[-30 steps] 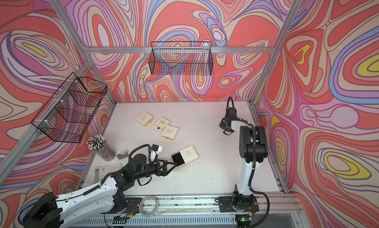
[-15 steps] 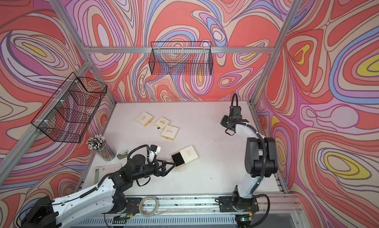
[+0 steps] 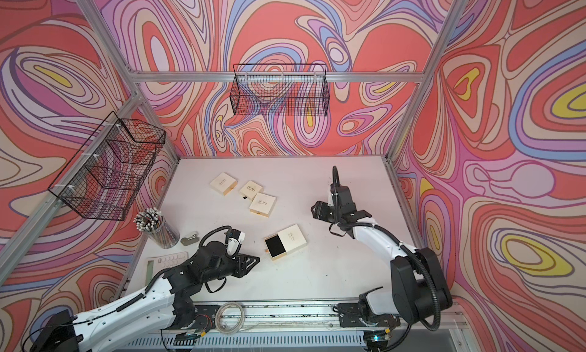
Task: Take out the earrings from the drawer-style jewelry box
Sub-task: Place the earring at the center of the board, then close the drawer of the jewelry box.
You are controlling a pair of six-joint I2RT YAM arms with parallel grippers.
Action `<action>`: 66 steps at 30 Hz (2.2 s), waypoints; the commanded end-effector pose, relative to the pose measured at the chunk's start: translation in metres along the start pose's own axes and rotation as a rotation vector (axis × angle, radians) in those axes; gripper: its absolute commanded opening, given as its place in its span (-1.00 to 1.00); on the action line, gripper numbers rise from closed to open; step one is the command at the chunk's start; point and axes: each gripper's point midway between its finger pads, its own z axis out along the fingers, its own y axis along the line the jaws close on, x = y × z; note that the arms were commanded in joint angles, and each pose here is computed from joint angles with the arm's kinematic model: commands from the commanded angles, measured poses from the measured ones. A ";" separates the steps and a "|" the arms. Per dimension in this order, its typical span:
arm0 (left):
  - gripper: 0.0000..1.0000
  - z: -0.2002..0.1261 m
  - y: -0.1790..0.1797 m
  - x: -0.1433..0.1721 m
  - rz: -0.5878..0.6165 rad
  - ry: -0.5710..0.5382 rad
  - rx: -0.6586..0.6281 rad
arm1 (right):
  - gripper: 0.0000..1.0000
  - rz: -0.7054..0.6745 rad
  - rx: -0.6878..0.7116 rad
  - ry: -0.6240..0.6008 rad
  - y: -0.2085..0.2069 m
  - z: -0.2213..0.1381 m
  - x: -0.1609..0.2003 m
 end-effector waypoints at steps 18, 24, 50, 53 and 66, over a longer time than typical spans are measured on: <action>-1.00 0.057 0.007 -0.020 -0.054 -0.003 -0.054 | 0.97 0.028 -0.221 0.101 0.053 0.049 0.054; -1.00 0.071 0.002 -0.021 -0.048 0.021 -0.031 | 0.96 0.027 -0.235 0.130 0.058 0.054 0.065; -1.00 0.108 -0.022 -0.027 -0.043 0.060 0.074 | 0.96 0.010 -0.271 0.176 0.069 0.059 0.079; -1.00 0.112 -0.026 -0.029 -0.039 0.058 0.083 | 0.95 0.010 -0.271 0.179 0.069 0.059 0.081; -1.00 0.131 -0.045 -0.043 -0.028 0.031 0.122 | 0.95 0.010 -0.267 0.182 0.070 0.060 0.082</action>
